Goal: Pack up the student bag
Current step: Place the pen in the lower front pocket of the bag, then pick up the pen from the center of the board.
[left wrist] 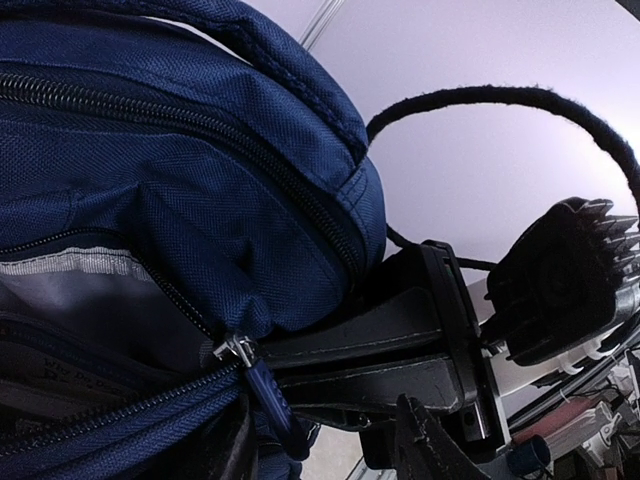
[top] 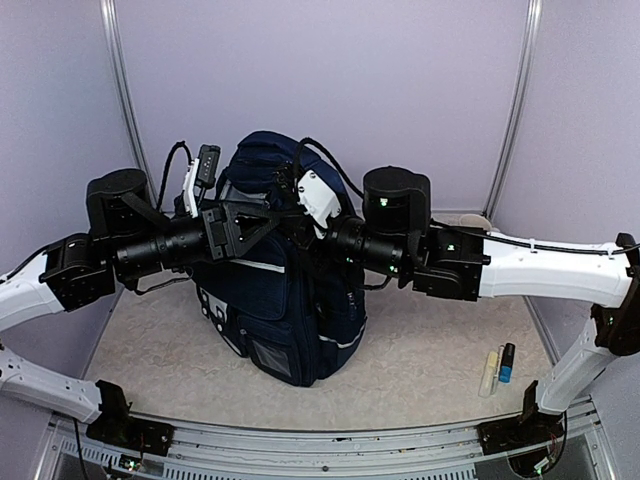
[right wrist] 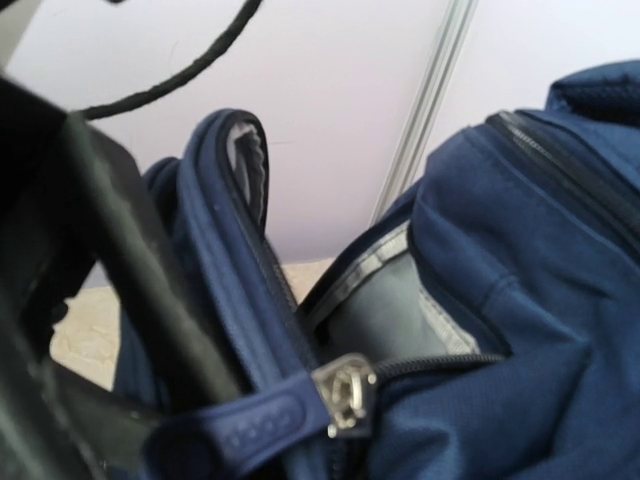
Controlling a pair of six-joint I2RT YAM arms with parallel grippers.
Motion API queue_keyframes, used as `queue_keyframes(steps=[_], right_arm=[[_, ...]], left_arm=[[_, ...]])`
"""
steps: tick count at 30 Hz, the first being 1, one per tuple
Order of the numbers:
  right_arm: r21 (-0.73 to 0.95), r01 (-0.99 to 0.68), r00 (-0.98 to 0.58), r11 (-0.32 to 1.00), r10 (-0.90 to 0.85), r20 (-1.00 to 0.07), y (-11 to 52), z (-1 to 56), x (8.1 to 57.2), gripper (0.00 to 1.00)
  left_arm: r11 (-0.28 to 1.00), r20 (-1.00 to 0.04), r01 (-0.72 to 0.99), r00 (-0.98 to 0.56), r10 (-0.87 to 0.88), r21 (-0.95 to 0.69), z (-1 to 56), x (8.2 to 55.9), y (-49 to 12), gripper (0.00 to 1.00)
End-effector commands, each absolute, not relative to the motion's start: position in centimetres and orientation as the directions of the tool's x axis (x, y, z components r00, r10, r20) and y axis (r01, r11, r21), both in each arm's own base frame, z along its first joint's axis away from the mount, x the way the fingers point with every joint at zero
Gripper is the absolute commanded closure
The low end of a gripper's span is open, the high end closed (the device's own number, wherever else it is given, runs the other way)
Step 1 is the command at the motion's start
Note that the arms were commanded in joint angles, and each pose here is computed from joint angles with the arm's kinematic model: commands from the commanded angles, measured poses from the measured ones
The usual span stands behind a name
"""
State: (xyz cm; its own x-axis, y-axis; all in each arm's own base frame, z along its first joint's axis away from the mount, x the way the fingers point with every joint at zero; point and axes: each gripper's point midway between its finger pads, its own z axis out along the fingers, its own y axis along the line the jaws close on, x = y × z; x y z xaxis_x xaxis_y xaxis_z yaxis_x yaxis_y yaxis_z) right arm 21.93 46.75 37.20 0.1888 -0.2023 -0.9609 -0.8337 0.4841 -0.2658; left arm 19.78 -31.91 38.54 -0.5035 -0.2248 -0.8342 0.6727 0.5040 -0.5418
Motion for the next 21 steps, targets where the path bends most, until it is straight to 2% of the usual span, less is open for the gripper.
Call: queue_keyframes(steps=[1,6,8,10,13,21], right_arm=[[-0.265,-0.836,0.181,0.481,-0.214,-0.96,46.2,36.6,22.1,1.0],[-0.267,-0.839,0.184,0.474,-0.214,-0.959,46.3,36.6,22.0,1.0],[-0.264,-0.841,0.182,0.472,-0.212,-0.96,46.3,36.6,21.9,1.0],[-0.264,-0.841,0.183,0.472,-0.211,-0.96,46.1,36.6,21.9,1.0],[-0.263,-0.841,0.183,0.473,-0.208,-0.961,45.9,36.8,21.8,1.0],[-0.289,-0.828,0.185,0.48,-0.253,-0.95,44.0,36.2,22.1,1.0]], left_arm=[[0.514,-0.827,0.661,-0.522,-0.21,-0.547,37.7,19.7,-31.9,0.56],[0.536,-0.854,0.672,-0.466,-0.231,-0.511,39.0,20.5,-31.8,0.6],[0.542,-0.862,0.676,-0.454,-0.226,-0.499,39.2,21.0,-32.0,0.66],[0.541,-0.867,0.685,-0.45,-0.214,-0.489,39.3,21.2,-32.4,0.77],[0.531,-0.869,0.695,-0.452,-0.201,-0.485,39.3,21.1,-32.7,1.0],[0.588,-0.911,0.698,-0.338,-0.235,-0.41,42.4,20.7,-28.6,1.0]])
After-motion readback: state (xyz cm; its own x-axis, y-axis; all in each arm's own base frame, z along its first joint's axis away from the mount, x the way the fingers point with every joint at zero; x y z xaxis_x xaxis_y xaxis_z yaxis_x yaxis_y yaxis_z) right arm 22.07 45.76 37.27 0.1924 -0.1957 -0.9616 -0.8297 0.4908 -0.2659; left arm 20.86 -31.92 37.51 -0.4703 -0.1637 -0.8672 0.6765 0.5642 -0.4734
